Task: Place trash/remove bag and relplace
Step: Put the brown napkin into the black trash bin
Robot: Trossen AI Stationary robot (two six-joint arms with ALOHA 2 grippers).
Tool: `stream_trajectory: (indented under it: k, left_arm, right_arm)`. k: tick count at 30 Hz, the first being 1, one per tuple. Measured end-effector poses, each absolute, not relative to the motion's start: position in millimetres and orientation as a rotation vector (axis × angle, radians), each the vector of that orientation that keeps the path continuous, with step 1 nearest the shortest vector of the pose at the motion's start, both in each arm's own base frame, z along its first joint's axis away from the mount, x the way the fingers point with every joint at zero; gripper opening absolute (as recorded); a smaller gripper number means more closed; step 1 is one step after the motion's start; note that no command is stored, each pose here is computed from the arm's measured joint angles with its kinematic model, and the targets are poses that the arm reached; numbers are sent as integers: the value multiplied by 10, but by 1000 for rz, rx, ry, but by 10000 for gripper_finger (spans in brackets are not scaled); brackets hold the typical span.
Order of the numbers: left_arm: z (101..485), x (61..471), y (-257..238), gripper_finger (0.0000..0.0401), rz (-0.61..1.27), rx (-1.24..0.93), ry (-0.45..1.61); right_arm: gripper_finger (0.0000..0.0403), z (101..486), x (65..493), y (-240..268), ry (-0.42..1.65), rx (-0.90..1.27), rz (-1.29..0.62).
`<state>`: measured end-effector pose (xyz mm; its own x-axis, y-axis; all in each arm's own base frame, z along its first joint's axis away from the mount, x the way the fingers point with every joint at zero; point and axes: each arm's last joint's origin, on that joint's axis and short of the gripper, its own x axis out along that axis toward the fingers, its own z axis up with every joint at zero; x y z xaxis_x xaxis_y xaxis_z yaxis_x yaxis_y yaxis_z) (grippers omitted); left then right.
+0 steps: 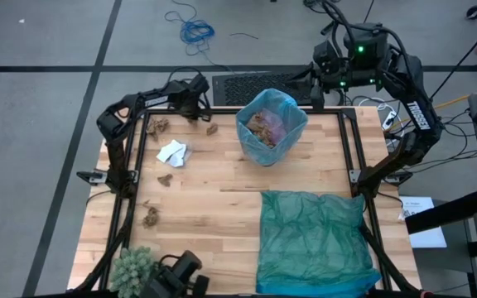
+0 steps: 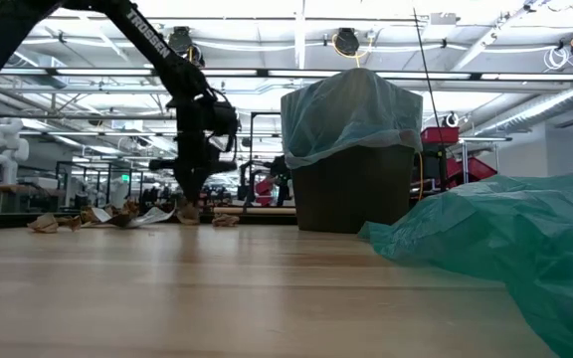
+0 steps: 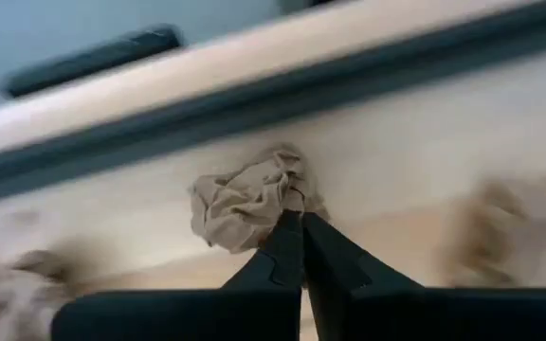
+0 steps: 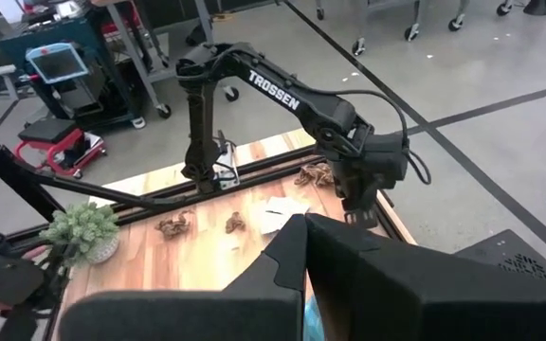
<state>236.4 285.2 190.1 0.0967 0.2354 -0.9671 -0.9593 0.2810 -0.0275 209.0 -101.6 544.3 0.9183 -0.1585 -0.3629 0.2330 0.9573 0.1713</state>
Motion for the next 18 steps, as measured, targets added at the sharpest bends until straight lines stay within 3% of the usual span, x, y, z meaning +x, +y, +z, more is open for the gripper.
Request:
stream_trajectory:
  k: [9, 18]
  left_arm:
    - [2585, 2508, 2394, 1, 944, -747, 925]
    - [3629, 2432, 1666, 1, 769, -681, 520]
  right_arm:
    - [0, 5445, 2091, -1016, 355, 187, -199]
    - [0, 5492, 2107, -1025, 308, 141, -198]
